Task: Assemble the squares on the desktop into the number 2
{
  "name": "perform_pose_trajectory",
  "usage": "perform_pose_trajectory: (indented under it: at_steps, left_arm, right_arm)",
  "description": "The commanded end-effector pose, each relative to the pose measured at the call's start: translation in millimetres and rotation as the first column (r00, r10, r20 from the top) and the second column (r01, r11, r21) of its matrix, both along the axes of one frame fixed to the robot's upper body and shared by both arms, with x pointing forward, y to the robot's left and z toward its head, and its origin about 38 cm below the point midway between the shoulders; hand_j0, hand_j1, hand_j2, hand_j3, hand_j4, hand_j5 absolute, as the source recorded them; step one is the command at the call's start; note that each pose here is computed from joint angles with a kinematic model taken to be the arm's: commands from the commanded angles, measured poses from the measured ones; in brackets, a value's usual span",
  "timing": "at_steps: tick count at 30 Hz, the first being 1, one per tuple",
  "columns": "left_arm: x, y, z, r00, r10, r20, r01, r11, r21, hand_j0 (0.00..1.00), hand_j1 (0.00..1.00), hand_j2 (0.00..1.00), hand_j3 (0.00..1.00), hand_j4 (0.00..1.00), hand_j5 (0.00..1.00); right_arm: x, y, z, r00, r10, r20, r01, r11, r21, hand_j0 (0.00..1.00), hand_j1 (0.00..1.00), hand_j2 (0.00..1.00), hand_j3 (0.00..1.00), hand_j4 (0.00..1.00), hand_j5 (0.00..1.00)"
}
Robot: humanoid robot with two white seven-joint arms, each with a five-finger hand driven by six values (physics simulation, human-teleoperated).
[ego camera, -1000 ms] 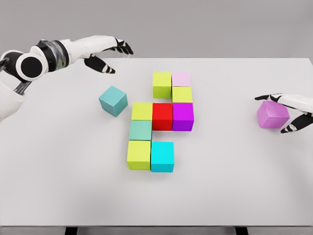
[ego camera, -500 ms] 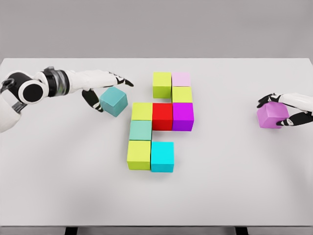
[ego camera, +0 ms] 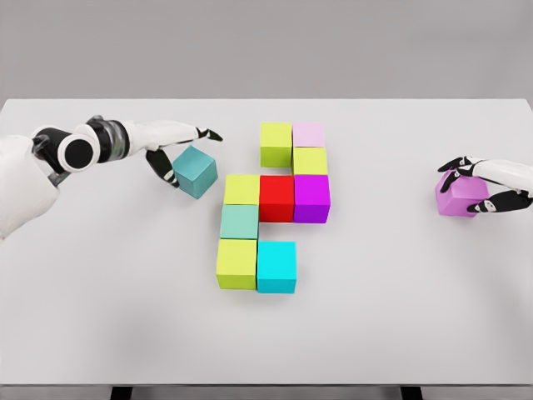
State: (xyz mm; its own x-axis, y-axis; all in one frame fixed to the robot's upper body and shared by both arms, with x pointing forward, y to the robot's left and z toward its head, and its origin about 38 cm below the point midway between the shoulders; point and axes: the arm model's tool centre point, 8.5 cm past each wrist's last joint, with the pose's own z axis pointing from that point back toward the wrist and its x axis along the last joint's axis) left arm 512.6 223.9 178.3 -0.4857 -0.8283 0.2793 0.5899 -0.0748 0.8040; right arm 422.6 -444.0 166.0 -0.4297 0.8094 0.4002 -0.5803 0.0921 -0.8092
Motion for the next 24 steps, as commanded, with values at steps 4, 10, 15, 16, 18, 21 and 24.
perform_pose_trajectory:
  at_steps: [4,10,15,16,18,21,24]
  left_arm:
    - [16.2,-4.1,-7.1,0.995,0.101,0.003,-0.101,0.994,-0.052,0.99,0.99,0.99,0.99,0.99,0.99]
    - [29.8,-9.4,-9.3,0.983,0.185,0.011,-0.183,0.978,-0.098,0.99,0.99,0.99,0.99,0.99,0.99]
    - [37.7,-24.7,-7.4,0.974,0.225,0.006,-0.223,0.968,-0.111,0.99,0.99,0.99,0.99,0.99,0.99]
    - [42.6,-26.1,-8.0,0.970,0.242,0.005,-0.239,0.964,-0.116,0.99,0.99,0.99,0.99,0.99,0.99]
    - [52.1,-25.7,-7.1,0.961,0.275,0.003,-0.273,0.955,-0.117,0.99,0.99,0.99,0.99,0.99,0.99]
    - [58.7,-19.7,4.2,0.954,0.300,0.015,-0.295,0.945,-0.139,0.99,0.99,0.99,0.99,0.99,0.99]
    - [59.0,-20.7,5.1,0.954,0.299,0.017,-0.294,0.946,-0.140,0.99,0.99,0.99,0.99,0.99,0.99]
  right_arm:
    - [1.5,6.8,7.6,1.000,0.023,0.020,-0.023,1.000,-0.003,0.55,0.55,0.55,0.55,0.55,0.55]
    - [4.3,19.4,26.9,0.995,0.071,0.068,-0.070,0.997,-0.012,0.55,0.55,0.55,0.55,0.55,0.55]
    - [1.3,46.2,38.4,0.982,0.156,0.105,-0.155,0.988,-0.015,0.55,0.55,0.55,0.55,0.55,0.55]
    - [0.2,50.7,40.8,0.979,0.171,0.112,-0.170,0.985,-0.016,0.55,0.55,0.55,0.55,0.55,0.55]
    - [-7.4,54.0,50.3,0.971,0.207,0.122,-0.202,0.978,-0.047,0.55,0.55,0.55,0.55,0.55,0.55]
    - [-25.6,81.1,59.8,0.938,0.324,0.126,-0.314,0.945,-0.091,0.55,0.55,0.55,0.55,0.55,0.55]
    - [-54.1,123.4,72.2,0.864,0.486,0.133,-0.470,0.872,-0.134,0.55,0.55,0.55,0.55,0.55,0.55]
